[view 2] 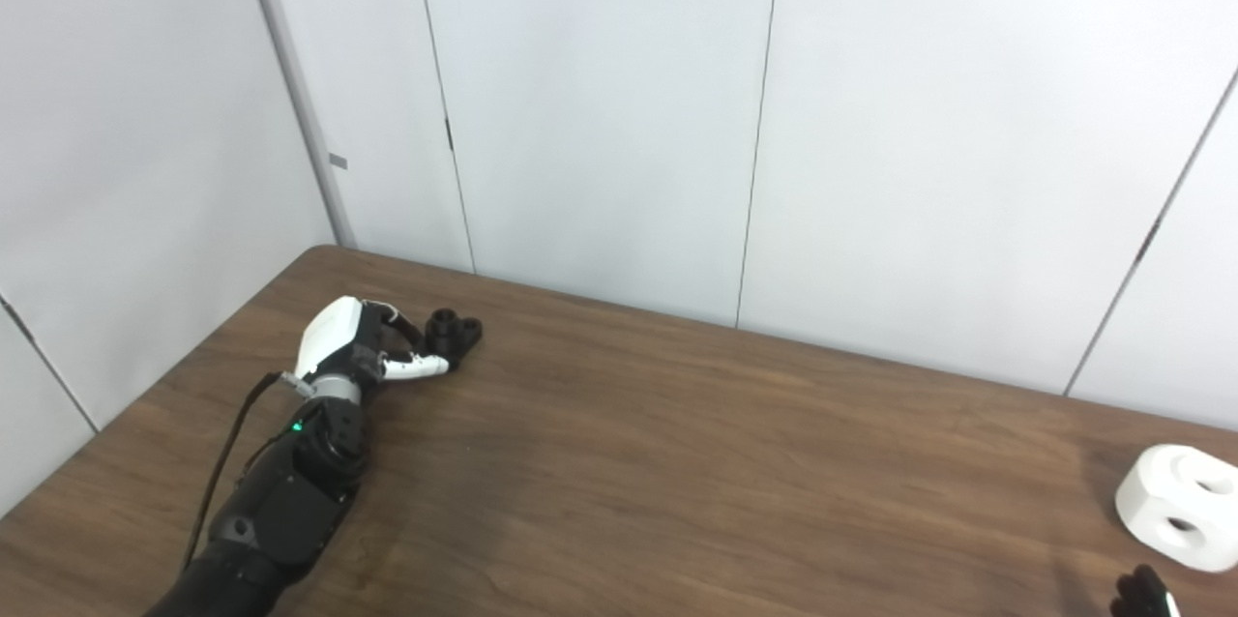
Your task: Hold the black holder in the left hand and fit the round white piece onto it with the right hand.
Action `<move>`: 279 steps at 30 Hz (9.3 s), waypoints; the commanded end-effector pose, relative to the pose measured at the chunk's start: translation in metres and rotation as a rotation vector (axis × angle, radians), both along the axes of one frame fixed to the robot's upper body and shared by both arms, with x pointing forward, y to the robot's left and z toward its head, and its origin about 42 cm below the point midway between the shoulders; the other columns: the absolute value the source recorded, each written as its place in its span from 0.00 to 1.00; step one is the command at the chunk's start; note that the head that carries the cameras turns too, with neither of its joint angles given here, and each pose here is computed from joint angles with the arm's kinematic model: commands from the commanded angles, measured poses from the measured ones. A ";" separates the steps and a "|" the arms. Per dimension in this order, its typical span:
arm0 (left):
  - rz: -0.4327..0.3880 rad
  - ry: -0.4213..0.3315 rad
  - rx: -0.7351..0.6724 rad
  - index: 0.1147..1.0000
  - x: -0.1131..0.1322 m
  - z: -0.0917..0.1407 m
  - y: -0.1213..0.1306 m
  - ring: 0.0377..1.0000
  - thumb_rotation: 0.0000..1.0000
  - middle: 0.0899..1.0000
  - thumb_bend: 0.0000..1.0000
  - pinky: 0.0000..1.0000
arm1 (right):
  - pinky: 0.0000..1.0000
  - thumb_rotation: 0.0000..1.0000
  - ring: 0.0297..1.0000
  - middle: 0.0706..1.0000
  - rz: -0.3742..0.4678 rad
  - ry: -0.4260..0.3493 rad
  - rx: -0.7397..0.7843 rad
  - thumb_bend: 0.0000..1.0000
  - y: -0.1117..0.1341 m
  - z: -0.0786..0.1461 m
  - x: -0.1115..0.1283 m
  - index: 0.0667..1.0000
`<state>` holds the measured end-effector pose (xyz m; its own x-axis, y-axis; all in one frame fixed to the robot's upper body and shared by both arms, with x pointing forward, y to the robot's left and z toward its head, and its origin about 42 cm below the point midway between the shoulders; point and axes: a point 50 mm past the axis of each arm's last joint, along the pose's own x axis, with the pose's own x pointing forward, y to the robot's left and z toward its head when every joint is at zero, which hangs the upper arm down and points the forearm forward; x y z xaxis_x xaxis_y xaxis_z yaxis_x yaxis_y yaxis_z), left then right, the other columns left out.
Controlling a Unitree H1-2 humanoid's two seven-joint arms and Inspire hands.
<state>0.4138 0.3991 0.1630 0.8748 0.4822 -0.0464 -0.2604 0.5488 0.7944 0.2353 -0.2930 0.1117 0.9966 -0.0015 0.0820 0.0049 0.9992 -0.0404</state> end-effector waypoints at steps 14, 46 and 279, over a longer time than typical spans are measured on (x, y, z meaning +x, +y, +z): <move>-0.182 -0.050 0.007 0.42 -0.030 0.020 -0.042 0.88 0.05 0.76 0.52 0.85 | 1.00 1.00 0.99 0.97 -0.009 0.040 0.029 0.70 0.007 -0.013 -0.010 0.98; -0.627 0.083 -0.100 0.42 -0.138 -0.006 -0.158 0.89 0.05 0.79 0.52 0.88 | 1.00 1.00 0.96 0.97 -0.022 0.005 0.018 0.57 0.035 0.005 -0.009 0.99; -0.739 -0.008 0.137 0.42 -0.175 -0.049 -0.179 0.83 0.04 0.75 0.52 0.90 | 0.95 0.14 0.96 0.84 0.159 -0.200 -1.133 0.52 0.036 0.183 0.110 0.45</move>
<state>0.2460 0.2201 0.1244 0.9716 -0.2326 0.0426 0.0828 0.5033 0.8601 0.3456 -0.2629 0.2733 0.9653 0.2597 0.0282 -0.0812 0.4008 -0.9125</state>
